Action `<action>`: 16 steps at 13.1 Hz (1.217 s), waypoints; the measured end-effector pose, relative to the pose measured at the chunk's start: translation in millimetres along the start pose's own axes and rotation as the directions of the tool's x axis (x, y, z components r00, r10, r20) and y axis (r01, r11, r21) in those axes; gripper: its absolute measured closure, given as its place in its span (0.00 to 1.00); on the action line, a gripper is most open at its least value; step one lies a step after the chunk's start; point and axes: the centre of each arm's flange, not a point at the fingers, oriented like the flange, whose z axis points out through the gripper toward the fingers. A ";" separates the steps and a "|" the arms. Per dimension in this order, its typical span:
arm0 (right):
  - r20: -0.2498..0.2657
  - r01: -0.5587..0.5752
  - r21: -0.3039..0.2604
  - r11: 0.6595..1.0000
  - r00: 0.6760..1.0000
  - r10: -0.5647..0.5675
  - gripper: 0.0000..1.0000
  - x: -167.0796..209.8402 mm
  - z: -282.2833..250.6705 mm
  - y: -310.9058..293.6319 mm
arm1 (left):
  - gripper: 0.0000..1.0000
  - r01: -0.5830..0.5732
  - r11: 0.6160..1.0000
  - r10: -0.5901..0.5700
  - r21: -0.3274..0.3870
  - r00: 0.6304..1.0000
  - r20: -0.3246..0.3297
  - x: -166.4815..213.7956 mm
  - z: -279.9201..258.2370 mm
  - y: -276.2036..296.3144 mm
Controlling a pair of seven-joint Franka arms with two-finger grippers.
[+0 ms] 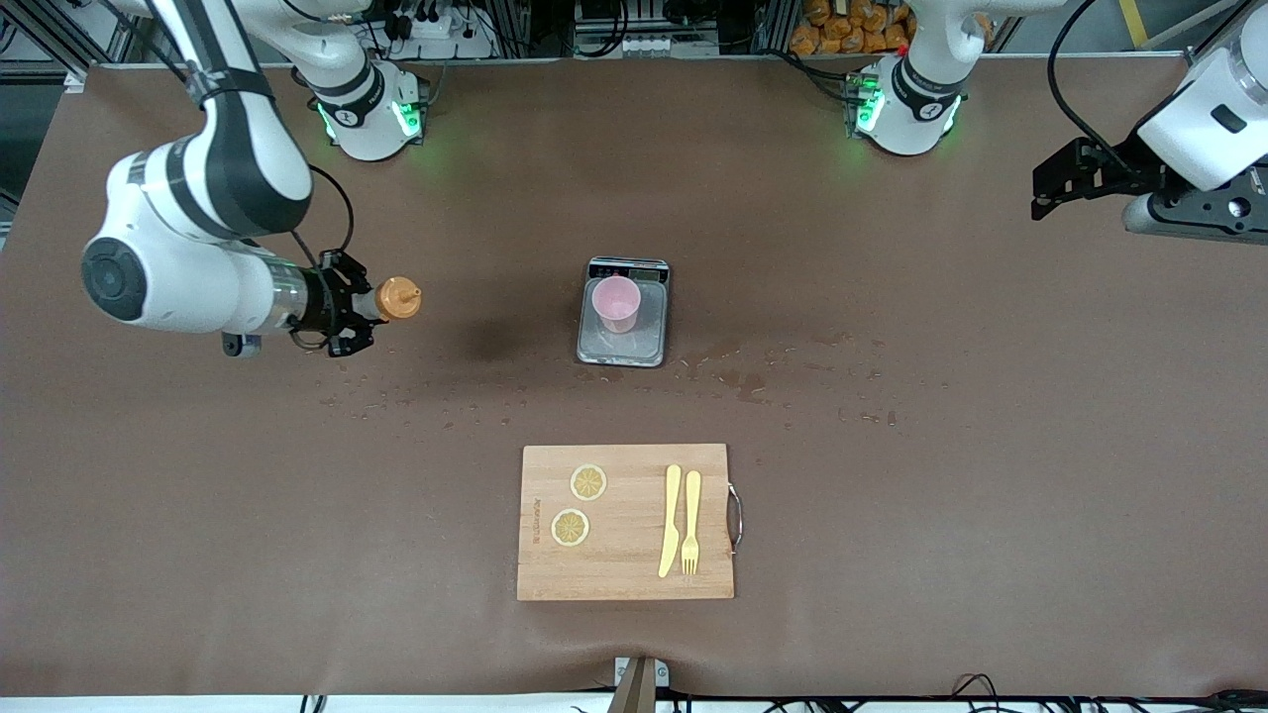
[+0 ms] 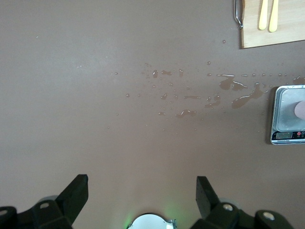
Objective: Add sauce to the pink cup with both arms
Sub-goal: 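Carry the bottle back to its spot with the right gripper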
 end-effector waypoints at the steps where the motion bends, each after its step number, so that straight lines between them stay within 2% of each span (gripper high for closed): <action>1: 0.035 0.014 0.001 1.000 0.999 -0.015 0.62 10.6 -1.3 -0.5 | 0.00 0.000 1.000 0.000 0.000 1.000 0.000 0.0 0.0 0.0; 5: 0.150 0.066 0.007 0.998 0.986 -0.066 0.62 68.4 -1.9 2.1 | 0.00 0.000 1.000 0.000 0.000 1.000 0.000 0.0 0.0 -0.1; 9: 0.279 0.120 0.023 0.992 0.953 -0.122 0.62 151.7 1.8 8.3 | 0.00 0.000 1.000 0.000 0.000 1.000 0.000 0.0 0.0 -0.2; 14: 0.419 0.166 0.056 0.984 0.891 -0.175 0.62 217.4 32.9 7.1 | 0.00 0.000 1.000 0.000 0.000 1.000 0.000 0.0 0.0 -0.2; 16: 0.488 0.180 0.078 0.981 0.851 -0.195 0.62 246.8 56.7 6.1 | 0.00 0.000 1.000 0.000 0.000 1.000 0.000 0.0 0.0 -0.2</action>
